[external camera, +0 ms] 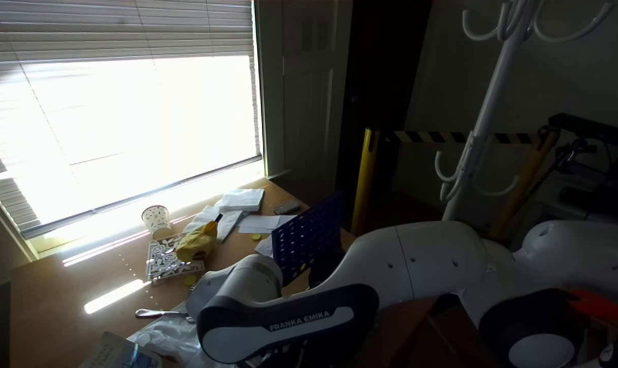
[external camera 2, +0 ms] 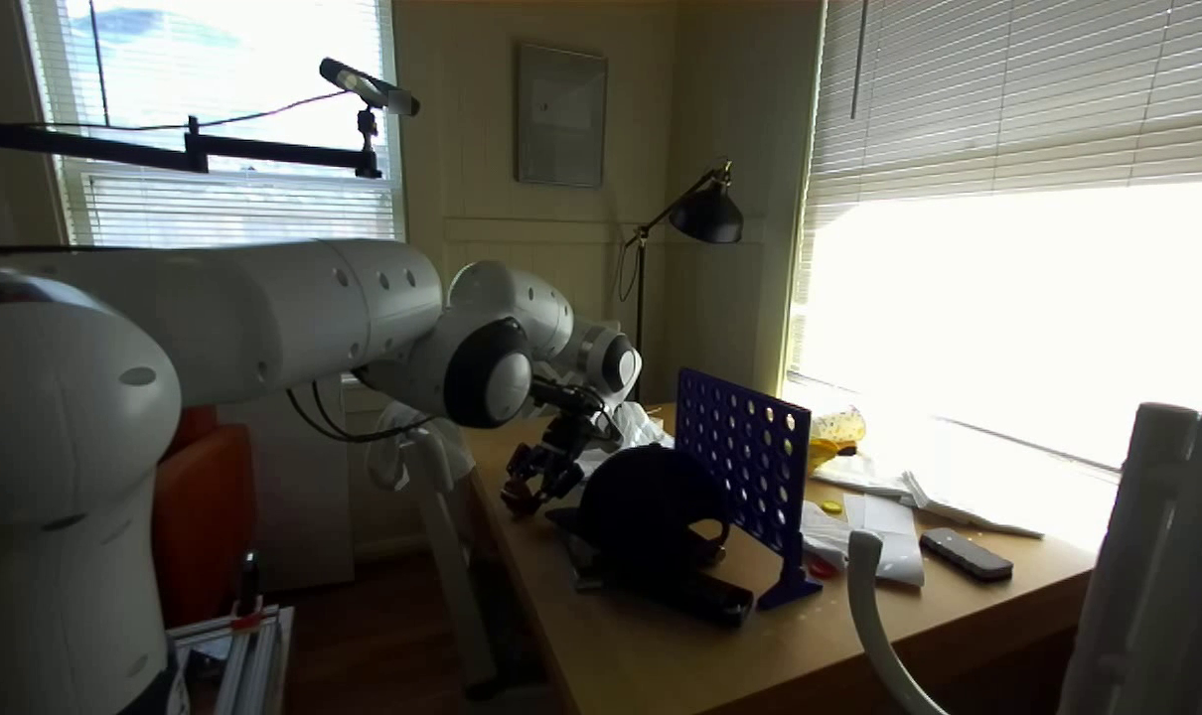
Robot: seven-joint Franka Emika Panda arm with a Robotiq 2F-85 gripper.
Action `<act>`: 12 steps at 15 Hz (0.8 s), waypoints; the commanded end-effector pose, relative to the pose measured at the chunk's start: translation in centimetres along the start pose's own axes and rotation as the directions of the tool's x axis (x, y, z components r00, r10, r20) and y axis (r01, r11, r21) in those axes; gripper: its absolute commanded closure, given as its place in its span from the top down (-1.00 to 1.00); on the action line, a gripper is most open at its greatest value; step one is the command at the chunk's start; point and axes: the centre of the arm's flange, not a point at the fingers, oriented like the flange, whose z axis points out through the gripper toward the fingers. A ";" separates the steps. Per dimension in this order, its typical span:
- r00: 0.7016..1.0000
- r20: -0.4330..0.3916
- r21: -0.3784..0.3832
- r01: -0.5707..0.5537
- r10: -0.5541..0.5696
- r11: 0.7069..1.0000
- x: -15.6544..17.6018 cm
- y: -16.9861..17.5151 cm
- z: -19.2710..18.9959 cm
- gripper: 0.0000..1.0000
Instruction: Put the brown object on the table
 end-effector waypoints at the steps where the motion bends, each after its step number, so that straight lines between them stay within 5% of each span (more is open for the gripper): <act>1: 0.999 -0.047 -0.008 -0.014 0.013 1.000 5.0 -1.5 -5.6 -0.33; 8: 0.994 -0.104 -0.007 -0.028 0.027 1.000 5.1 -1.4 -6.7 -0.33; 12: 0.992 -0.125 -0.007 -0.032 0.031 0.999 5.1 -1.2 -7.2 0.58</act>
